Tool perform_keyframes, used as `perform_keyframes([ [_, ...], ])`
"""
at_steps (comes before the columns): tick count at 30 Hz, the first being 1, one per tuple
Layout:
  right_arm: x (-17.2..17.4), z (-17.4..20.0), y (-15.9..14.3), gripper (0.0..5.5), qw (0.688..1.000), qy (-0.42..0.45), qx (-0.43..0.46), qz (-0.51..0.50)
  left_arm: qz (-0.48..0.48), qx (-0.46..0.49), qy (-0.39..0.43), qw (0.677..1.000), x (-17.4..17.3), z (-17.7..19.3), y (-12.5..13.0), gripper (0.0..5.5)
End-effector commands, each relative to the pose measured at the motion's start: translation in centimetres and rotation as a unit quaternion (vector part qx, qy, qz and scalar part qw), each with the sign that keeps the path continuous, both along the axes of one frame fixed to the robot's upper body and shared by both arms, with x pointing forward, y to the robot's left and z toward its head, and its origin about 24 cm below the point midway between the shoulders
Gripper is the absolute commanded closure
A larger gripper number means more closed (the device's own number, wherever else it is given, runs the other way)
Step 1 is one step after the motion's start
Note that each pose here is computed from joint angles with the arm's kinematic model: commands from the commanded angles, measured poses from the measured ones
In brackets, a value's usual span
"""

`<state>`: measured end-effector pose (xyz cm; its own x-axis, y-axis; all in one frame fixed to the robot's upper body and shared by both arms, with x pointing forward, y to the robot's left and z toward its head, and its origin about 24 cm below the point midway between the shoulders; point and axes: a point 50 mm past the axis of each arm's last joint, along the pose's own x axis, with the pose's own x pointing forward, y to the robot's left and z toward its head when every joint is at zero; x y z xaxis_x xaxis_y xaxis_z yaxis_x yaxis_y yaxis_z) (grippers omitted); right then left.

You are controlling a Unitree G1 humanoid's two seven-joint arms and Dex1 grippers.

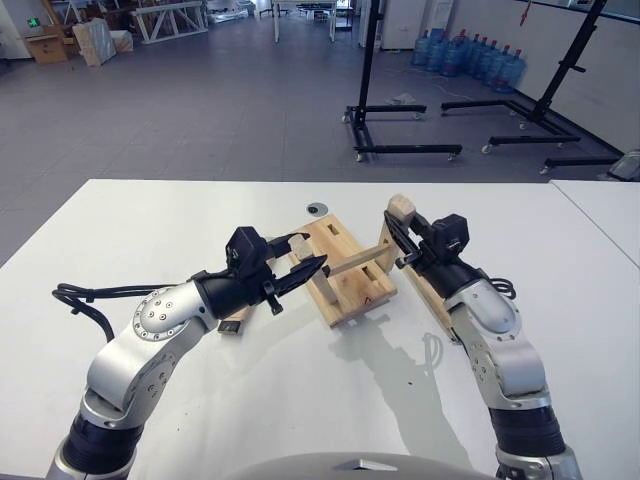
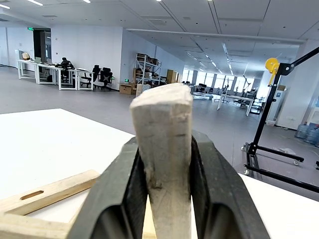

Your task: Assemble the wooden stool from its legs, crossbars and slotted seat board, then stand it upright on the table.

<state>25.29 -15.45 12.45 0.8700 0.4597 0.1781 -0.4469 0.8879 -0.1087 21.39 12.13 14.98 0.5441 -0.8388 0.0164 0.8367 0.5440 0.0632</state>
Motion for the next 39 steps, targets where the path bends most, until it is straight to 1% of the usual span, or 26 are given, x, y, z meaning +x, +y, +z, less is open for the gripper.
perform_keyframes([
  [1,-1.2,-2.1,0.8,4.51,0.995,0.088,0.014,0.054,-0.006,0.032,0.079,0.996,-0.6,-2.9,-0.3,3.49],
  [4,-1.6,-2.0,0.2,4.51,0.993,0.101,0.013,0.057,0.002,0.026,0.079,0.997,-0.8,-3.0,-0.5,3.49],
  [10,-1.0,-1.7,-1.0,4.51,0.992,0.113,0.016,0.045,0.017,0.02,0.081,0.996,-1.3,-3.3,-0.8,3.49],
  [13,-0.7,-1.6,-1.6,4.51,0.993,0.11,0.012,0.029,0.022,0.018,0.083,0.996,-1.5,-3.5,-0.9,3.49],
  [16,-0.4,-1.3,-2.0,4.51,0.995,0.097,-0.01,0.013,0.025,0.014,0.083,0.996,-1.6,-3.4,-0.9,3.49],
  [21,0.2,0.8,-2.8,4.51,0.997,0.077,-0.017,0.006,0.026,0.019,0.078,0.996,-1.7,-3.4,-0.7,3.49],
  [24,0.6,1.6,-3.1,4.51,0.996,0.072,-0.043,0.002,0.024,0.024,0.079,0.996,-1.9,-3.6,-0.9,3.49],
  [31,-0.4,0.5,-1.8,4.51,0.993,0.086,-0.078,0.031,0.02,0.023,0.079,0.996,-2.0,-3.7,-1.0,3.49],
  [35,-1.1,-0.6,-1.8,4.51,0.99,0.108,-0.087,0.037,0.022,0.023,0.08,0.996,-2.3,-3.7,-0.8,3.49],
  [39,-1.2,-0.9,-1.8,4.51,0.989,0.114,-0.086,0.041,0.025,0.02,0.081,0.996,-2.4,-3.8,-1.0,3.49],
])
